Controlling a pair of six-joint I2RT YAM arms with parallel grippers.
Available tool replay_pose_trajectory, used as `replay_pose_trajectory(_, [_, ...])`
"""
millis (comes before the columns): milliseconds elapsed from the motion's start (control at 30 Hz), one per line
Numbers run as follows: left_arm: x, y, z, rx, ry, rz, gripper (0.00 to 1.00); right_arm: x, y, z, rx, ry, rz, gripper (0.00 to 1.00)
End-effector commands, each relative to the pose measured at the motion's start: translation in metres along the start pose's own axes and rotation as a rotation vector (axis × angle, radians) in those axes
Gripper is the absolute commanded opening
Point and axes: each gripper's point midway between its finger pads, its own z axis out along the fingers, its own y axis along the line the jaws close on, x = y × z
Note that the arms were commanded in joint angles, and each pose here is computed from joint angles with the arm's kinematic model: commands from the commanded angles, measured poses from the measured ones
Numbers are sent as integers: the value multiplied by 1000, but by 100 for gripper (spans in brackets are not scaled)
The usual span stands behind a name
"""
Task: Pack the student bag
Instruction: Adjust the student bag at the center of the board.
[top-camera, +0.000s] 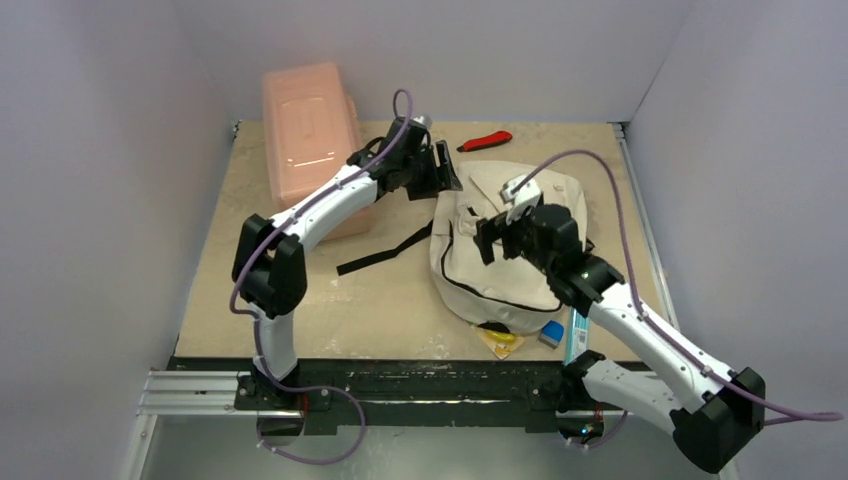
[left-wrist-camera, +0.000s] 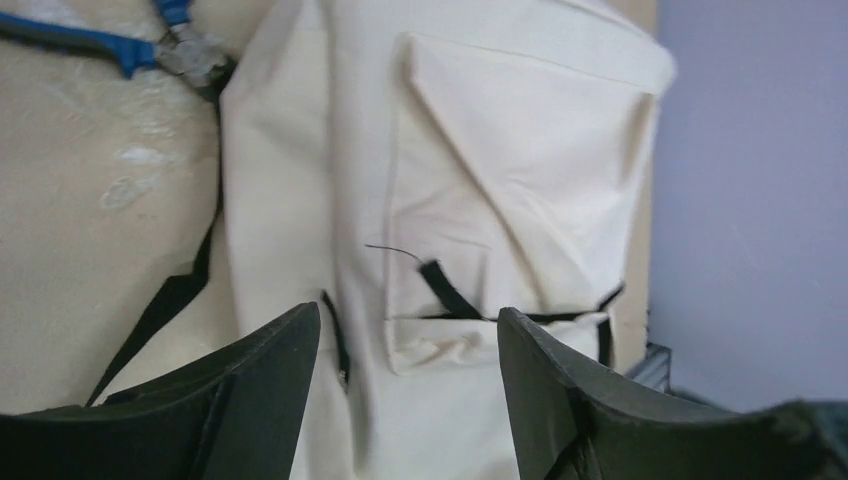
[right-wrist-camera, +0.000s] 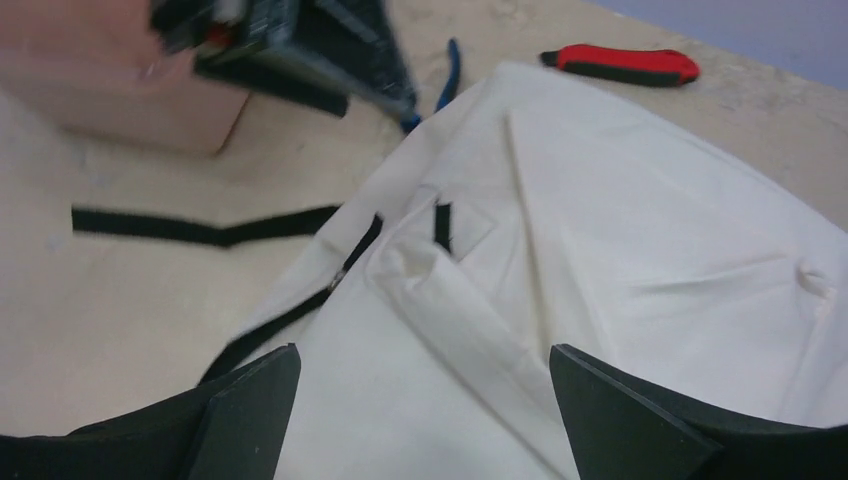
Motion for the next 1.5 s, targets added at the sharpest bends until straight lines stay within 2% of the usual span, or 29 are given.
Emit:
replay_pose_trajectory(0, [-6,-68,-52,300,0,141,65,-31,-48,0,185,13,370,98])
replay_pose_trajectory(100, [8,-88,-61,399,61,160,65,-30,-32,7,58,59,420,94])
replay_pose_trajectory(167, [14,-92,-61,389,59,193,65,-23,-32,13,70,87,459,94])
replay_pose_trajectory(200, [17,-90,-59,370,59,200,65,-18,-36,17,91,108,476,91])
replay_pose_trajectory(267, [18,-88,-57,347,61,193,63,-20,-45,25,130,135,508,74])
replay_pose_trajectory(333, [18,-80,-54,310,66,181,60,-29,-50,34,135,132,509,62])
replay_pose_trajectory(433, [22,-68,-47,265,79,193,60,-38,-66,48,198,158,441,59])
replay_pose_trajectory(500, [28,-56,-38,233,106,181,53,-37,-68,64,181,161,382,53])
replay_pose_trajectory(567, [35,-49,-30,229,120,156,42,-14,-70,83,190,228,367,35])
replay_pose_trajectory(600, [40,-45,-26,225,131,145,41,2,-66,87,190,285,378,28])
replay_pose_trajectory(667, [50,-39,-18,217,150,129,40,35,-49,90,155,362,406,21])
replay_pose_trajectory(800, [80,-24,-3,204,228,92,35,71,-20,87,127,350,429,13])
replay_pose_trajectory(900, [91,-13,4,188,253,74,31,72,-23,88,152,313,440,16])
replay_pose_trajectory(967, [96,-8,7,176,264,67,31,63,-30,87,176,290,417,27])
replay_pose_trajectory(1133, [104,-4,13,181,285,32,33,33,-37,90,166,287,325,46])
replay_pose_trajectory(1233, [105,-4,15,184,282,16,35,27,-34,100,152,315,293,52])
replay_pose_trajectory(1300, [105,-4,16,185,284,7,35,26,-33,103,166,343,277,52])
replay_pose_trajectory(1367, [103,-7,13,193,281,14,35,21,-32,98,189,341,309,53])
replay_pose_trajectory(1467, [96,-12,6,201,256,35,40,19,-28,84,185,306,370,62])
